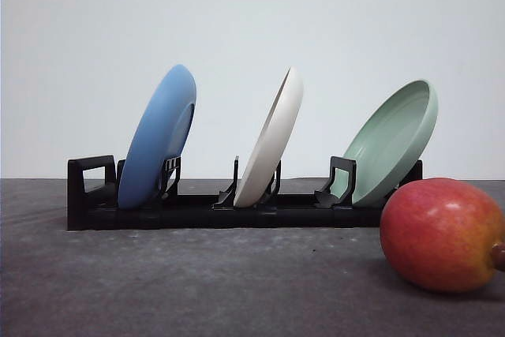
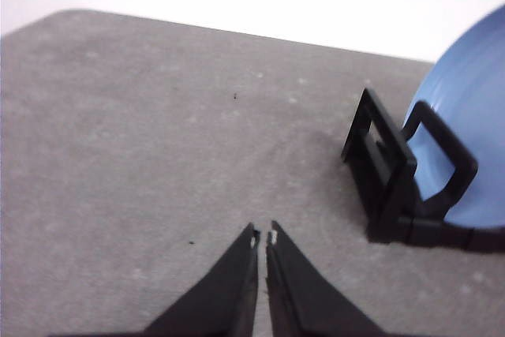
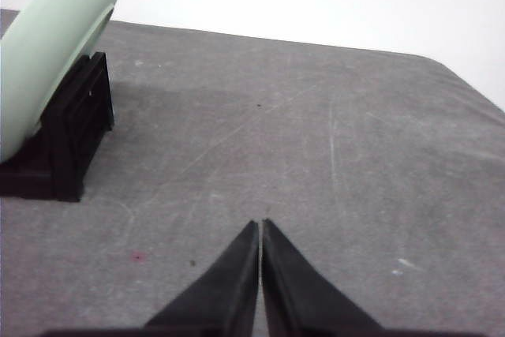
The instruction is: Place pomegranate in white plate
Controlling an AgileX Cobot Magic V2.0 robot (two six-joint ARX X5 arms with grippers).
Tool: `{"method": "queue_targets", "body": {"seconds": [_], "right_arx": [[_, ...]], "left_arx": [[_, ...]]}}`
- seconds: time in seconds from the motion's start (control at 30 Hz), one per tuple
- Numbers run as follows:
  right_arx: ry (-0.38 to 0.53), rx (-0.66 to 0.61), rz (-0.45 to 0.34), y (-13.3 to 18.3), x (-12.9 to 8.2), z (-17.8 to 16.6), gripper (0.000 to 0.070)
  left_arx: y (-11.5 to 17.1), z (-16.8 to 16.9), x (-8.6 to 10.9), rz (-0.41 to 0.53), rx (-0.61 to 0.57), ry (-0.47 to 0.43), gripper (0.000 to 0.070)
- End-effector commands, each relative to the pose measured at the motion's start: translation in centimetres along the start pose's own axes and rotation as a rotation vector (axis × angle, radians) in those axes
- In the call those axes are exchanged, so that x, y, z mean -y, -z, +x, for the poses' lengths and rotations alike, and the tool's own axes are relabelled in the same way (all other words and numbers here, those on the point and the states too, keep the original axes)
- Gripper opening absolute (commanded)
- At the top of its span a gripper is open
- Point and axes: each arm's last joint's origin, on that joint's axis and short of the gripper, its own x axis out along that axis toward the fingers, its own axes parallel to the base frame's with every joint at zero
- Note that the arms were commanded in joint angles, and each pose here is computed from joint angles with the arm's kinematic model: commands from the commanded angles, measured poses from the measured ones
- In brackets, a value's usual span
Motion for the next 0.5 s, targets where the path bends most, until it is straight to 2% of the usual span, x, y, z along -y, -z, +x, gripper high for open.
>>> {"method": "queue_targets", "body": {"seconds": [0.0, 0.1, 0.23, 0.37, 0.47], "right_arx": [[-0.021, 0.007, 0.101, 0.0, 0.0, 0.0, 0.0000], [-0.086, 0.017, 0.242, -0.2, -0.2, 0.0, 0.0000], [-0.144, 0.059, 0.403, -1.9, -0.3, -0.6, 0.0000], [-0.233, 0.121, 0.469, -5.3, -0.3, -1.9, 0.0000], [-0.281, 0.102, 0.471, -8.4, -0.2, -3.3, 0.0000]], "left_arx": [[0.0, 0.1, 0.0, -0.100, 0.016, 0.017, 0.0000], [-0.9, -0.2, 0.4, -0.165, 0.028, 0.106, 0.0004], [-2.9, -0.7, 1.0, -0.177, 0.026, 0.151, 0.0004], [-6.2, -1.4, 1.9, -0.164, 0.007, 0.242, 0.0004], [-9.3, -1.8, 2.9, -0.125, -0.017, 0.348, 0.0004]]}}
